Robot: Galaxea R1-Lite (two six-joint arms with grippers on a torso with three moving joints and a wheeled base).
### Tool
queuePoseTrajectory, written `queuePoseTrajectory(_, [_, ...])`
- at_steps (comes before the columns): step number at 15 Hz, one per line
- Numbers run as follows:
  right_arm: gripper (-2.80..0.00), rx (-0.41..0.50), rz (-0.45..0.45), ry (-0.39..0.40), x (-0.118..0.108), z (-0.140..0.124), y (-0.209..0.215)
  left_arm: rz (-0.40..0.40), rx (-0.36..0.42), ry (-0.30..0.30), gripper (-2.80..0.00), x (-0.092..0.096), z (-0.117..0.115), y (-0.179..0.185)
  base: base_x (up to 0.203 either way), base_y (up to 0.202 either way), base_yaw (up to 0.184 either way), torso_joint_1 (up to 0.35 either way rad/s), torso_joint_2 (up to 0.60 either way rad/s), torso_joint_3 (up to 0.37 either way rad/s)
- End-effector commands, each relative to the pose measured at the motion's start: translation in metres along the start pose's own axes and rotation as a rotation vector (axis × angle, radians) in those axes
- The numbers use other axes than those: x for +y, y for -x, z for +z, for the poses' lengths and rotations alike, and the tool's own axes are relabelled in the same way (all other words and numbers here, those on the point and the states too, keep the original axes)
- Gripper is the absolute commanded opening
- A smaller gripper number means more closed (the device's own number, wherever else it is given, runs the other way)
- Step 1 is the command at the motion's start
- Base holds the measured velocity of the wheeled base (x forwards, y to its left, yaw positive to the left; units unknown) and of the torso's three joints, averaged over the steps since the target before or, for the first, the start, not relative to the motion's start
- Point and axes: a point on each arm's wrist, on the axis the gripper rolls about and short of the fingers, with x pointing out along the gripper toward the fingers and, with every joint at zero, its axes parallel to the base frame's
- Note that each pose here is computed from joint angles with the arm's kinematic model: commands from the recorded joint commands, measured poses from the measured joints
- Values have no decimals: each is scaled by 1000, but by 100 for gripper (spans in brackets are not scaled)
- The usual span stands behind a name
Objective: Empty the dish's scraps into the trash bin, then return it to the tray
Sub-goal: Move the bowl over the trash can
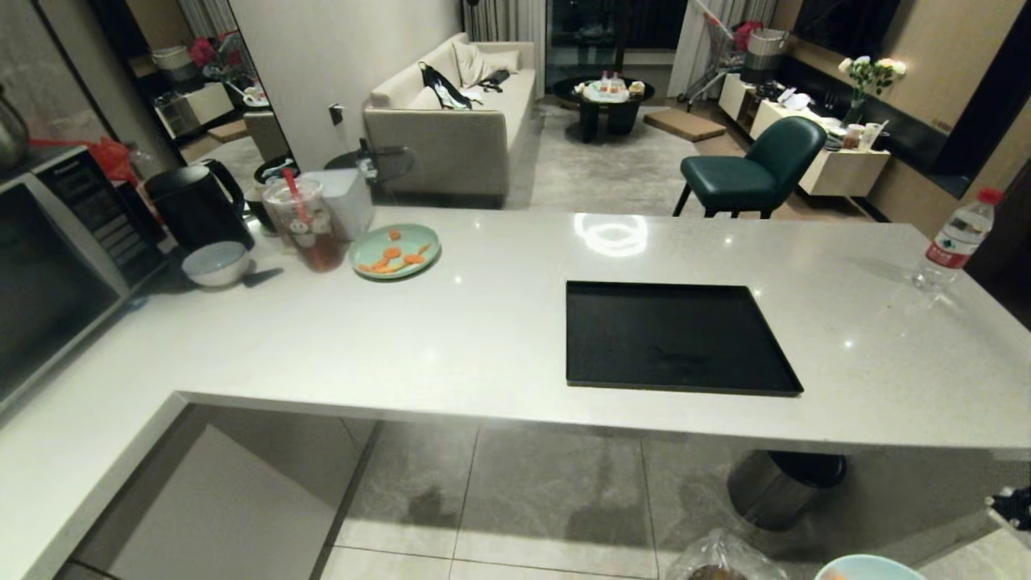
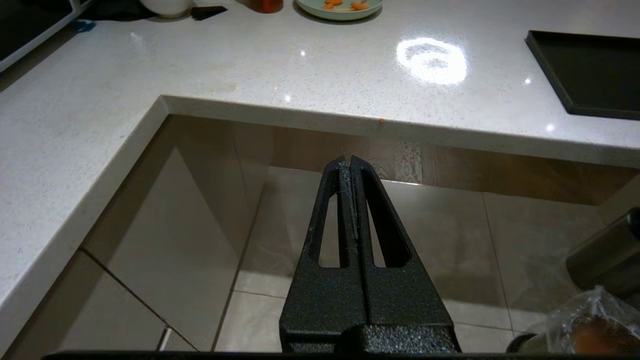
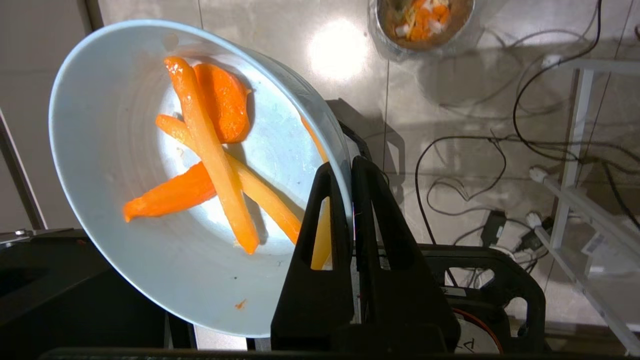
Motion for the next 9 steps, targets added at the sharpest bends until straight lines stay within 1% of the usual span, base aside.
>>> queuePoseTrajectory(1, [-280,7,-4,-1,-1,-2,-1,0,1,1,-280,0,0,0,-194,0,1,1,4,-2])
queuePoseTrajectory(5, [-280,10,-4,-1,-1,-2,-2,1,1,1,-280,0,0,0,-185,0,1,2,1,-1])
queuePoseTrajectory(6, [-280,9,-5,-2,-1,-2,-1,1,1,1,-280,0,0,0,-95,0,-1,-9,0,4])
queuePoseTrajectory(9, [-280,10,-5,-1,-1,-3,-2,1,1,1,-280,0,0,0,0,0,0,0,0,0])
